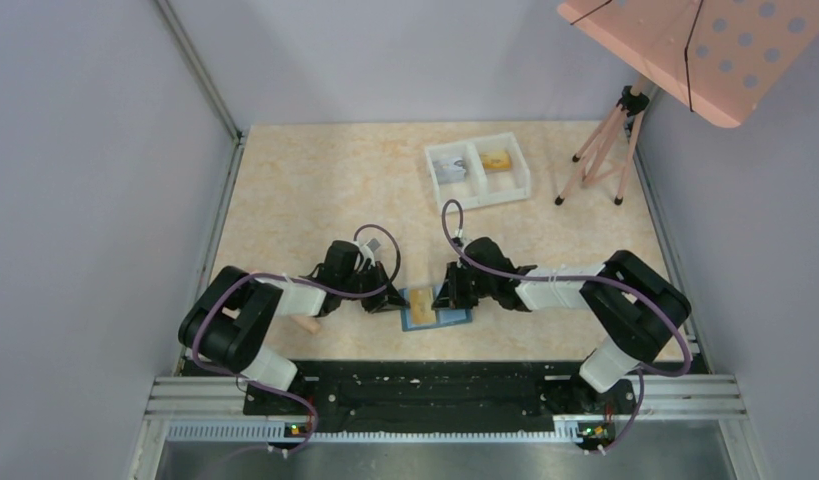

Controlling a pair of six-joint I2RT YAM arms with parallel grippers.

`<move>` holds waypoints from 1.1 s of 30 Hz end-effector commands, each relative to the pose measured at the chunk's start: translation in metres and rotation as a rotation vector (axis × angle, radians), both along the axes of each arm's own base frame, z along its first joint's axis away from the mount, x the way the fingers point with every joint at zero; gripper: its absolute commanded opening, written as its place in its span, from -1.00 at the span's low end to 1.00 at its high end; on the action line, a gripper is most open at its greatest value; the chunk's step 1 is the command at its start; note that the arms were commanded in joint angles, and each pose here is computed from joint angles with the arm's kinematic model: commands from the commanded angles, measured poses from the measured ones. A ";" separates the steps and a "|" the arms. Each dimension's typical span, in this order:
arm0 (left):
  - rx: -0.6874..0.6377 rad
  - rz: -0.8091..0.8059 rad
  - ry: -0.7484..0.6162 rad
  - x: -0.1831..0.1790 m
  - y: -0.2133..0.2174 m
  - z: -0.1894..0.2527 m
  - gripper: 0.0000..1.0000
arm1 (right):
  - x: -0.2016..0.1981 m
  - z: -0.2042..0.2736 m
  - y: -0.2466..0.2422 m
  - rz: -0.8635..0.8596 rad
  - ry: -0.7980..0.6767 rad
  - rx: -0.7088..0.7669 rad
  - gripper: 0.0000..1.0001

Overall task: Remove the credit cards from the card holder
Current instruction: Remove the credit card from the card holder.

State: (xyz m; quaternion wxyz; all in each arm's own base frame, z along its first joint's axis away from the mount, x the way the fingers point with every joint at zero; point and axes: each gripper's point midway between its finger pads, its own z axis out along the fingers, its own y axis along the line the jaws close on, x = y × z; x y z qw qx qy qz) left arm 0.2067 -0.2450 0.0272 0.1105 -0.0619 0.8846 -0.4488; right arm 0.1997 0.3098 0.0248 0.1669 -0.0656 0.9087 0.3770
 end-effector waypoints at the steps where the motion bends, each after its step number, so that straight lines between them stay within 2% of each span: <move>1: 0.037 -0.007 0.020 -0.008 0.004 -0.014 -0.91 | -0.001 0.015 0.015 0.042 -0.038 0.086 -0.90; 3: 0.037 -0.009 0.021 -0.008 0.003 -0.014 -0.91 | -0.002 0.019 0.017 0.045 -0.043 0.110 -1.00; 33: 0.119 -0.003 0.064 -0.011 0.012 -0.034 -0.93 | 0.005 0.026 -0.013 -0.022 -0.063 0.089 -1.00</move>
